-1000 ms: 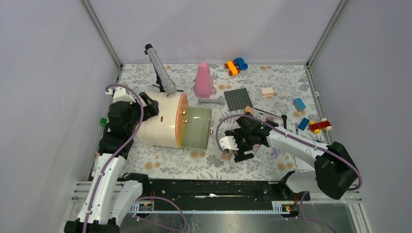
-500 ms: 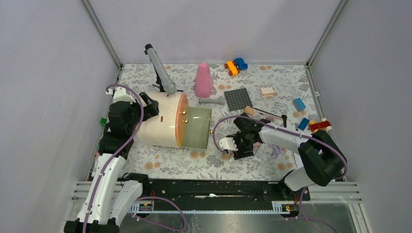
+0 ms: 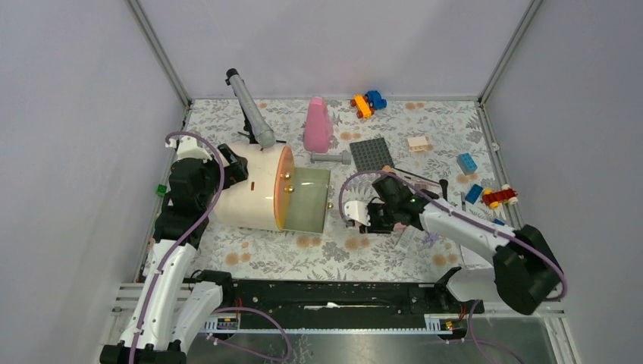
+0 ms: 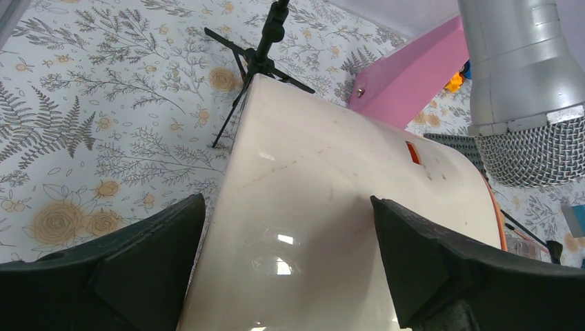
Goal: Organize the makeup
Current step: Pick up the makeup from the center of the board, then place the makeup in the drawer.
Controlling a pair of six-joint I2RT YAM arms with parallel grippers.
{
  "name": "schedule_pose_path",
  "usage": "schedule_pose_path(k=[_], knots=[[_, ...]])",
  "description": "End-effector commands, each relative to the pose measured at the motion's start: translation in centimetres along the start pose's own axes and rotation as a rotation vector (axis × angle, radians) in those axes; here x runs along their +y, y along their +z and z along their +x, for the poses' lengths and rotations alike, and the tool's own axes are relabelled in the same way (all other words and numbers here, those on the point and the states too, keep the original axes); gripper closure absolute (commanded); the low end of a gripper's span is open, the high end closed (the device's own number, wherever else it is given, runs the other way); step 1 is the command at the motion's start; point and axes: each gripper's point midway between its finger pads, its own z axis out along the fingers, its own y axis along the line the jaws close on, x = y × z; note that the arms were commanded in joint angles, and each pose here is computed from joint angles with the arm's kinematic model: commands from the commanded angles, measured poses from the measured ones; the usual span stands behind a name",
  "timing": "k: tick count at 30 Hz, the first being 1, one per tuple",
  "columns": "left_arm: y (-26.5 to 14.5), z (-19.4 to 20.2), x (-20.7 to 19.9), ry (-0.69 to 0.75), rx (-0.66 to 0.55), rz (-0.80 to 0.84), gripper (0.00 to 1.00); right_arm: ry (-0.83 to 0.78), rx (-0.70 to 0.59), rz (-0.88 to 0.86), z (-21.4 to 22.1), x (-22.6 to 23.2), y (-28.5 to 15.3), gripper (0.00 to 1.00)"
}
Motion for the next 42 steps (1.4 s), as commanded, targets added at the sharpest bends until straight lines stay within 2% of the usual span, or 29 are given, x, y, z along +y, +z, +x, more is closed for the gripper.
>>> schedule_pose_path(k=[1, 6, 8, 9, 13, 16, 20, 28, 31, 42], knots=[[-0.2, 3.0, 1.2, 0.044, 0.102, -0.033, 0.01, 0.194, -0.235, 0.24, -5.2, -3.7, -3.8, 1.0], [-0.2, 2.9, 1.2, 0.044, 0.1, -0.034, 0.01, 0.366, -0.502, 0.437, -9.9, -7.1, -8.8, 1.0], [-0.3, 2.9, 1.2, 0.044, 0.098, -0.033, 0.01, 0.397, -0.559, 0.415, -11.5, -7.4, -10.0, 1.0], [-0.3, 2.9, 1.2, 0.044, 0.098, -0.033, 0.01, 0.444, -0.57, 0.392, -12.2, -7.8, -10.2, 1.0], [-0.3, 2.9, 1.2, 0.044, 0.097, -0.034, 0.01, 0.801, -0.548, 0.367, -13.7, -10.9, -10.5, 1.0], [-0.3, 2.9, 1.2, 0.044, 0.097, -0.035, 0.01, 1.047, -0.584, 0.373, -14.4, -12.7, -10.0, 1.0], [-0.2, 2.9, 1.3, 0.044, 0.1, -0.037, 0.01, 1.239, -0.623, 0.379, -15.0, -13.7, -9.1, 1.0], [-0.2, 2.9, 1.2, 0.044, 0.099, -0.033, 0.01, 1.316, -0.586, 0.358, -17.9, -12.9, -5.1, 1.0], [-0.2, 2.9, 1.2, 0.044, 0.1, -0.033, 0.01, 1.316, -0.563, 0.404, -18.6, -13.0, -3.4, 1.0], [-0.3, 2.9, 1.1, 0.043, 0.098, -0.029, 0.01, 1.232, -0.423, 0.47, -17.6, -13.6, 1.3, 1.0]])
